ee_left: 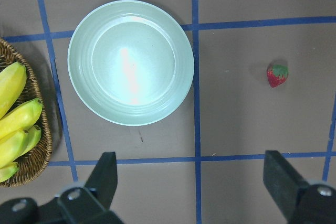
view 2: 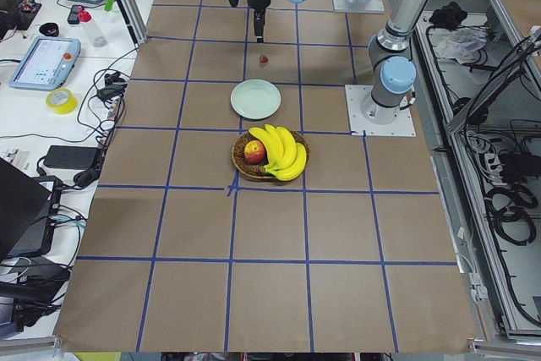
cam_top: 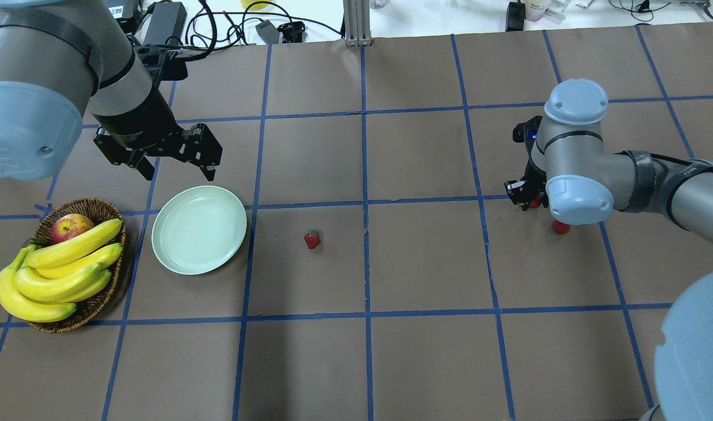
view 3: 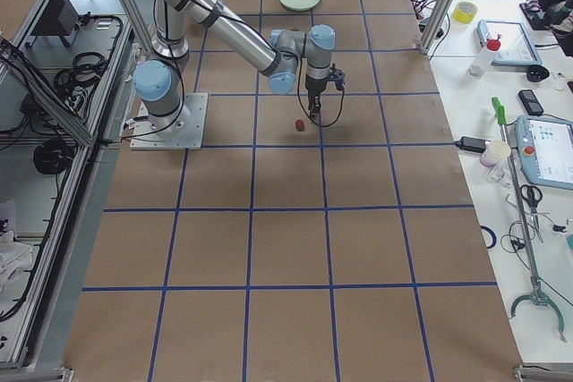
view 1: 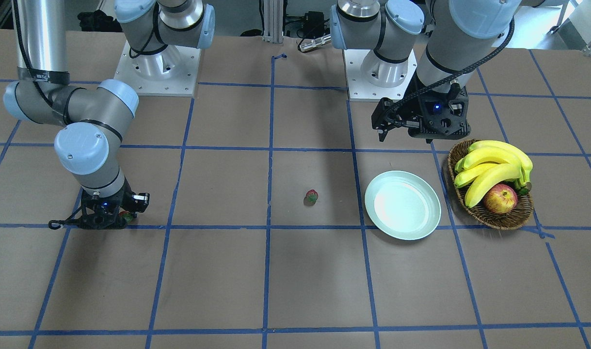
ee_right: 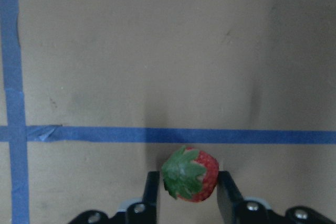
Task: Collect all strawberries into plate
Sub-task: 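Carry the strawberry and set it beside the first strawberry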
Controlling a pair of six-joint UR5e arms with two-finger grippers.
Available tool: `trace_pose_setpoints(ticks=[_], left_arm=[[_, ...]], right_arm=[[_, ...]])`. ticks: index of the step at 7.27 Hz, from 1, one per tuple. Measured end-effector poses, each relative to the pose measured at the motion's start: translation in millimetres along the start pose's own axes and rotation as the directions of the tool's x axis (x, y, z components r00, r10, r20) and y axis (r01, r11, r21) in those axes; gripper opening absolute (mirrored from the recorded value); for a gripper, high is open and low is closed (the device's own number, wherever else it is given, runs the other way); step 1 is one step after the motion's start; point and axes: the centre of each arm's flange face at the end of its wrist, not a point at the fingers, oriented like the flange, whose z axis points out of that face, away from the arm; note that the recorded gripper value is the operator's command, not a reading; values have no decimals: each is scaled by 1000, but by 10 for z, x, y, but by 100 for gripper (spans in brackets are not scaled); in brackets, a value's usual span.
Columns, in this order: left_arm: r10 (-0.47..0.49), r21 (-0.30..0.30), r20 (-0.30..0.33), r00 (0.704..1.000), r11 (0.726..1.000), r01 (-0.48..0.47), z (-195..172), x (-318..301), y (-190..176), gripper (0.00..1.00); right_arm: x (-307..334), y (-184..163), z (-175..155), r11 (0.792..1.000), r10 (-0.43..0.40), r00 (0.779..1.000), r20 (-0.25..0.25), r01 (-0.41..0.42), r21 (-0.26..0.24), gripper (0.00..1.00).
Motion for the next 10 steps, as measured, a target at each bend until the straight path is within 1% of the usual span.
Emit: trace_pose_setpoints(ticks=[1,2,3,5,7,8,9,10], left_arm=[[0,-1,0,1000,1000,0,2,0,6,100],[0,0,0,1000,1000,0,2,1,11,100],[0,1,0,1000,1000,0,-1,1,15,100],[0,2,0,1000,1000,0,-4,2,19,100],[0,2,0,1000,1000,0,-6,2,19,100],[1,5,0,1000,1000,-1,-14,1,21,100],[-1,14,0,1000,1000,1,-30,0,4,100],[-4,30,2,1000,1000,3,-40,-4,-23,100]], right_arm=[[0,-16,22,1000,2,1000,4,-2,3,46],[3,-26,30,1000,3,1000,5,-3,6,25],[7,-35,29,1000,4,1000,5,-4,8,10],[15,-50,1,1000,6,1000,3,-6,13,11],[-20,-46,-153,999,28,1000,8,-29,31,12],[-228,-29,-290,998,38,998,48,-40,46,12],[-671,29,-418,997,49,993,109,-55,53,12],[-1298,160,-509,995,78,984,159,-86,44,11]])
